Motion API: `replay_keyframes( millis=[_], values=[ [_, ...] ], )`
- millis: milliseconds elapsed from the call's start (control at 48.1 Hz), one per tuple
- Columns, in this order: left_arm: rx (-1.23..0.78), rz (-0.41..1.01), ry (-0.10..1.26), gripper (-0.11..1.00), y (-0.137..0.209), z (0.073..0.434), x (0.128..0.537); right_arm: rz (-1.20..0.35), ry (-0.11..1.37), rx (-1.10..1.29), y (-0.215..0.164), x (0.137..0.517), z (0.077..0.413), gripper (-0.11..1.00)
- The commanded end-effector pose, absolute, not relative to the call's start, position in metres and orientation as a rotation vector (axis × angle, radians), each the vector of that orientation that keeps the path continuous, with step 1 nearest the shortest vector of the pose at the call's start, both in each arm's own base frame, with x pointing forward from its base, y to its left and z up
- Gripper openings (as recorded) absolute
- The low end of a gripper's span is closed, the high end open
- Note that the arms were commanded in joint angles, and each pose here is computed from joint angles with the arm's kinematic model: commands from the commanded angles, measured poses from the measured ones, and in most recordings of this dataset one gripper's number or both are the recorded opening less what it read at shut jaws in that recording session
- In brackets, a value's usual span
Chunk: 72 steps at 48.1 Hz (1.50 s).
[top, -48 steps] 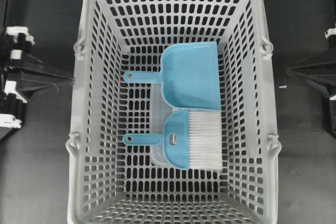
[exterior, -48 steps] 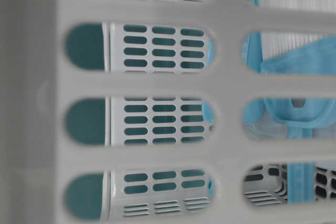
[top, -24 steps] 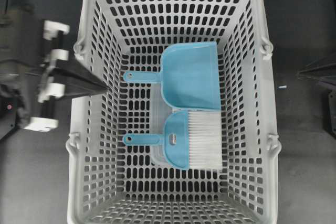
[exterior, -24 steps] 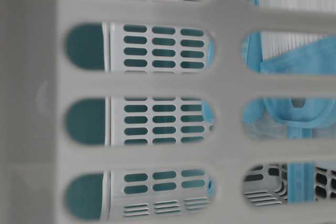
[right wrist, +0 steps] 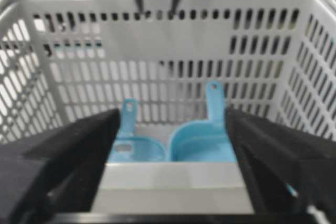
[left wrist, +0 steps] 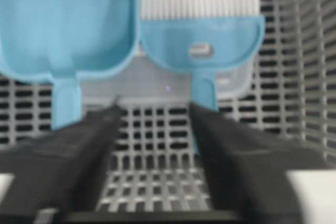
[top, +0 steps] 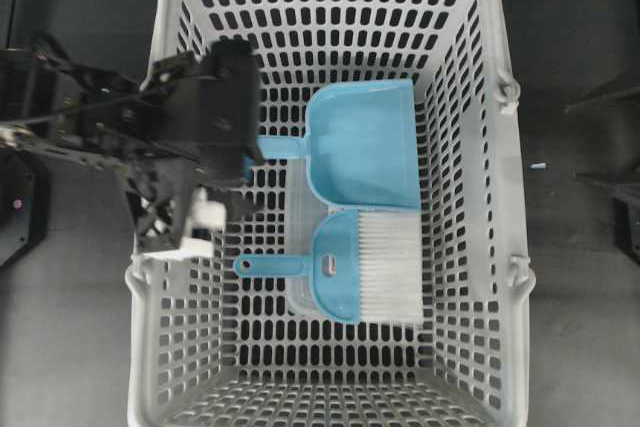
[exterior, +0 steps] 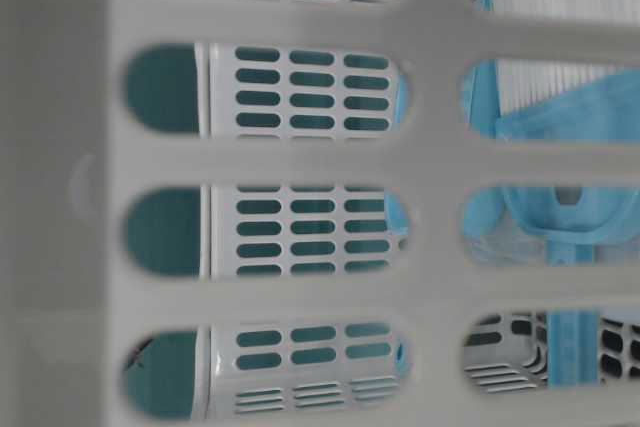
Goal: Pick up the hand brush from the shopping basket with the left arm.
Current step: 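Lower the open left gripper around the blue hand brush handle, then close the left gripper on the brush handle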
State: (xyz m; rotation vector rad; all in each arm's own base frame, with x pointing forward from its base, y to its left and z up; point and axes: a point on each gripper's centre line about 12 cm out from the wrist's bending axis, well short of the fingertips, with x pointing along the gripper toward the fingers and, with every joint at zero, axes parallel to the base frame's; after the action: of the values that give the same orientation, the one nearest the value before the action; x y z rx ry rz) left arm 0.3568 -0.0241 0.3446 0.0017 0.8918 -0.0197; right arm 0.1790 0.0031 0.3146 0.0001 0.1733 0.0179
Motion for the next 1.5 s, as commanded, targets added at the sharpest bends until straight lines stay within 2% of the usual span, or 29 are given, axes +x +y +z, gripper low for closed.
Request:
replay_keyframes(
  millis=[0, 62, 146, 291, 666, 999, 1477],
  values=[
    [0.008, -0.028, 0.896, 0.68, -0.029, 0.349, 0.365, 0.020, 0.158, -0.001, 0.003, 0.180, 0.321, 0.80],
    [0.011, -0.030, 0.948, 0.83, -0.032, 0.339, 0.371, 0.019, 0.155, -0.003, 0.003, 0.179, 0.321, 0.81],
    [0.021, -0.042, 0.991, 0.91, -0.039, 0.328, 0.379, 0.019, 0.155, 0.002, 0.003, 0.178, 0.320, 0.80],
    [0.034, -0.062, 1.049, 0.90, -0.052, 0.308, 0.391, 0.019, 0.155, 0.006, 0.003, 0.175, 0.316, 0.80],
    [-0.046, 0.003, 1.229, 0.90, -0.067, 0.234, 0.409, 0.019, 0.152, 0.008, 0.003, 0.170, 0.310, 0.80],
    [-0.013, -0.014, 1.300, 0.90, -0.080, 0.202, 0.406, 0.019, 0.157, 0.011, 0.003, 0.169, 0.305, 0.79],
    [-0.009, -0.013, 1.314, 0.90, -0.076, 0.188, 0.398, 0.019, 0.154, 0.012, 0.003, 0.169, 0.302, 0.79]
  ],
)
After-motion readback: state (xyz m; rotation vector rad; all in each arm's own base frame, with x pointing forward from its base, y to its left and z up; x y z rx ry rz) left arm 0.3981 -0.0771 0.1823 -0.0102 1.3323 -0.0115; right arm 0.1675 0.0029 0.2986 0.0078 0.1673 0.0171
